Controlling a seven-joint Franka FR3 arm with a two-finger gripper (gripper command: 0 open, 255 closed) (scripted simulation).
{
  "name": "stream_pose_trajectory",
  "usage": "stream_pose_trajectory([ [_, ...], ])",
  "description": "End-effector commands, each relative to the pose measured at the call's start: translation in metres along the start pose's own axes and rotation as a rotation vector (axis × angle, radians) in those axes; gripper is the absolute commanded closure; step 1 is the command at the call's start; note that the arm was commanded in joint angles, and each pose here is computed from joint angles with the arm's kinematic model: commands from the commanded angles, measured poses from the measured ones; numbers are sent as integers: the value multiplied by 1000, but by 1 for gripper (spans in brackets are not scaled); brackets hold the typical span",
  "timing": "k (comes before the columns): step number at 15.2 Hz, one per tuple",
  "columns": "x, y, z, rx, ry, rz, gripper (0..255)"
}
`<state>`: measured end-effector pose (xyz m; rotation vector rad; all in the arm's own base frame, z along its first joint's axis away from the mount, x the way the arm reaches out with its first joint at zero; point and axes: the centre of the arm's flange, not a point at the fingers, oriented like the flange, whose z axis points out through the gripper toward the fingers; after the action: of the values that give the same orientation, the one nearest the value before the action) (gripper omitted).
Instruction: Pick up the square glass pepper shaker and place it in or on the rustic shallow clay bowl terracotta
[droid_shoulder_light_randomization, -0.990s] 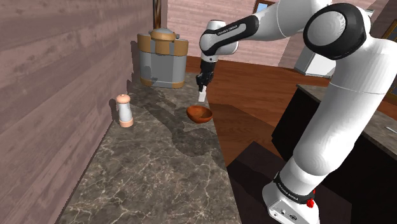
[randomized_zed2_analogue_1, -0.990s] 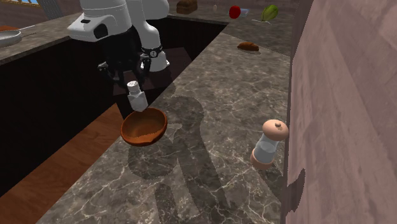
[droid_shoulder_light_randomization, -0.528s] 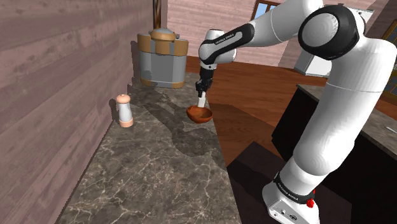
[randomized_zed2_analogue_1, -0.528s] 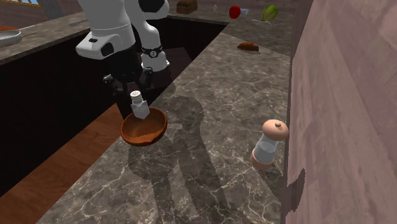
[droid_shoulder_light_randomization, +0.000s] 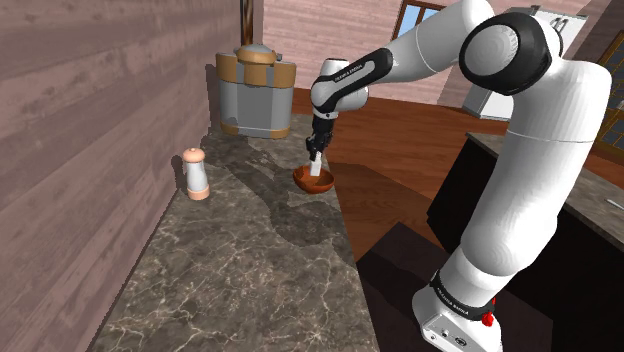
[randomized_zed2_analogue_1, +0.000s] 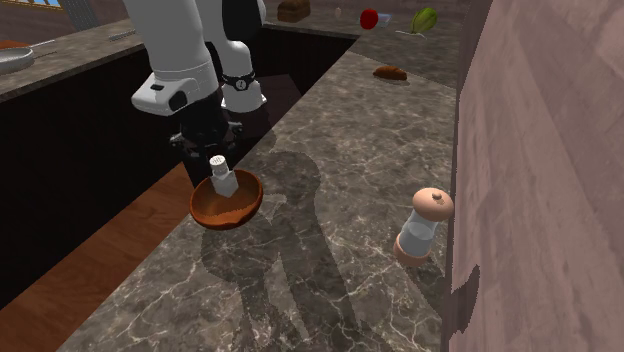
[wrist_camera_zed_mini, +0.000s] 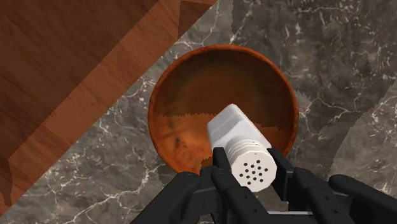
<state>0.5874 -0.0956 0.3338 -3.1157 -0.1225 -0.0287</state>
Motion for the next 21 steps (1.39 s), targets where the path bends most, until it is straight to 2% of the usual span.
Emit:
stream_pose_trajectory([
  [1,0,0,1,0,1,0,255],
  [5,0,0,1,0,1,0,255],
  [6,0,0,1,0,1,0,0],
  [11,0,0,1,0,1,0,0],
  [15,0,0,-49,0,1,0,0],
  [21,0,0,-49,0,1,0,0],
])
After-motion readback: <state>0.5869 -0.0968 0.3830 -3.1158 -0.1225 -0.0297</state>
